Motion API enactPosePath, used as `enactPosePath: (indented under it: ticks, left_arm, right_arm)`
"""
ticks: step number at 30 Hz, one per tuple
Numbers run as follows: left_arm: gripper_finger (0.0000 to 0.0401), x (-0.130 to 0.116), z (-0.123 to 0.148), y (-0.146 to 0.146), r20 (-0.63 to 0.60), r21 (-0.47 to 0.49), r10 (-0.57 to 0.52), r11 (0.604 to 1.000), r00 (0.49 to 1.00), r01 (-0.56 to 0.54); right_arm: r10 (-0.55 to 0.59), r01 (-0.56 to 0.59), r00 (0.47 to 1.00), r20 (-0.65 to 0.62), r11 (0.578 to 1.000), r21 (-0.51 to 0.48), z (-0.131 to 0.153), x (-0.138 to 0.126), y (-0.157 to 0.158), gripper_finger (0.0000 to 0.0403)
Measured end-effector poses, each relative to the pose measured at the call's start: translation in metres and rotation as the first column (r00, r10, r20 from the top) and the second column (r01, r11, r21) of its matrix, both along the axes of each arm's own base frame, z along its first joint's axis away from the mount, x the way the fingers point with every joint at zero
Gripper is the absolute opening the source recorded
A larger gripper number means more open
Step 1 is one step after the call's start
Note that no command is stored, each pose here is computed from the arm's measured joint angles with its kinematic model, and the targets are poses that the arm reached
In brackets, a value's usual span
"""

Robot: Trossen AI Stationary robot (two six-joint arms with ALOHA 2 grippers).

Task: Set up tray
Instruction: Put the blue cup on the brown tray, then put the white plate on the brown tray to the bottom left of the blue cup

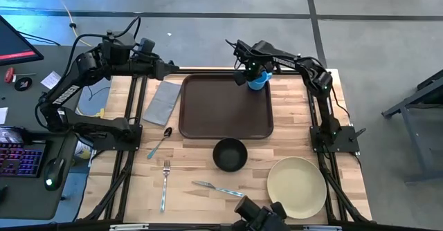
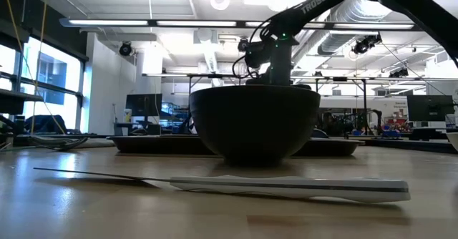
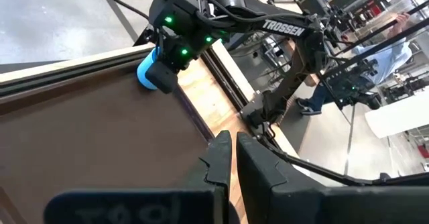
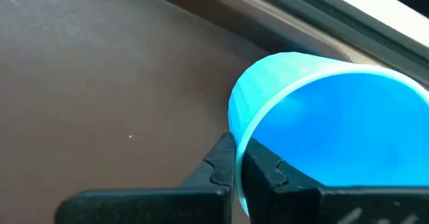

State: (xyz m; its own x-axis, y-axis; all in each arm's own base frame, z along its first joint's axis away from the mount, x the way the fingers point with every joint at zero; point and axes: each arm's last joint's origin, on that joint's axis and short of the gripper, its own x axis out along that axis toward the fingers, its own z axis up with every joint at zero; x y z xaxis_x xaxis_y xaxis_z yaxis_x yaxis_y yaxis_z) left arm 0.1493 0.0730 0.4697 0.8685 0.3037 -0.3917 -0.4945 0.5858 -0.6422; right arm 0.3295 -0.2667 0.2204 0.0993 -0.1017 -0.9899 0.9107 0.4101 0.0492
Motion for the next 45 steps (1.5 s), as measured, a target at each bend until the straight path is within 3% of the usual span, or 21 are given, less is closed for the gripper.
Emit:
enactPosePath:
  ticks: [16, 20, 25, 29, 35, 37, 41, 45]
  left_arm:
    - [0.0058, 0.000, 0.000, 0.000, -0.001, 0.004, -0.002, 1.000, 1.000, 0.002]
    - [0.0058, 0.000, 0.000, 0.000, -0.002, 0.006, -0.004, 1.000, 1.000, 0.004]
    - [0.0058, 0.000, 0.000, 0.000, -0.004, 0.013, -0.007, 1.000, 1.000, 0.007]
    - [0.0058, 0.000, 0.000, 0.000, -0.004, 0.014, -0.007, 1.000, 1.000, 0.007]
    - [0.0058, 0.000, 0.000, -0.001, -0.003, 0.015, -0.032, 0.999, 0.999, 0.032]
    - [0.0058, 0.000, 0.000, -0.001, -0.007, 0.030, -0.059, 0.998, 0.998, 0.059]
    - [0.0058, 0.001, 0.000, -0.002, -0.012, 0.050, -0.101, 0.994, 0.995, 0.101]
    - [0.0058, 0.001, -0.001, -0.004, -0.018, 0.050, -0.157, 0.986, 0.987, 0.158]
  right_arm:
    - [0.014, -0.018, 0.999, 0.046, 0.995, 0.096, 0.004, -0.002, 0.006, 0.0141]
    - [0.033, -0.038, 0.997, 0.069, 0.997, 0.070, 0.025, -0.005, 0.016, 0.0168]
    - [0.093, -0.090, 0.991, 0.094, 0.995, -0.043, 0.064, -0.009, 0.040, 0.0189]
    - [0.097, -0.089, 0.987, 0.127, 0.994, -0.062, 0.092, -0.017, 0.064, 0.0192]
    - [0.156, -0.163, 0.986, 0.067, 0.980, 0.117, 0.114, -0.029, 0.122, 0.0192]
    - [0.204, -0.204, 0.979, 0.018, 0.965, 0.162, 0.112, -0.031, 0.148, 0.0192]
    - [0.267, -0.275, 0.961, 0.064, 0.925, 0.262, 0.095, -0.036, 0.199, 0.0192]
    - [0.242, -0.242, 0.969, 0.046, 0.904, 0.352, 0.073, -0.057, 0.241, 0.0192]
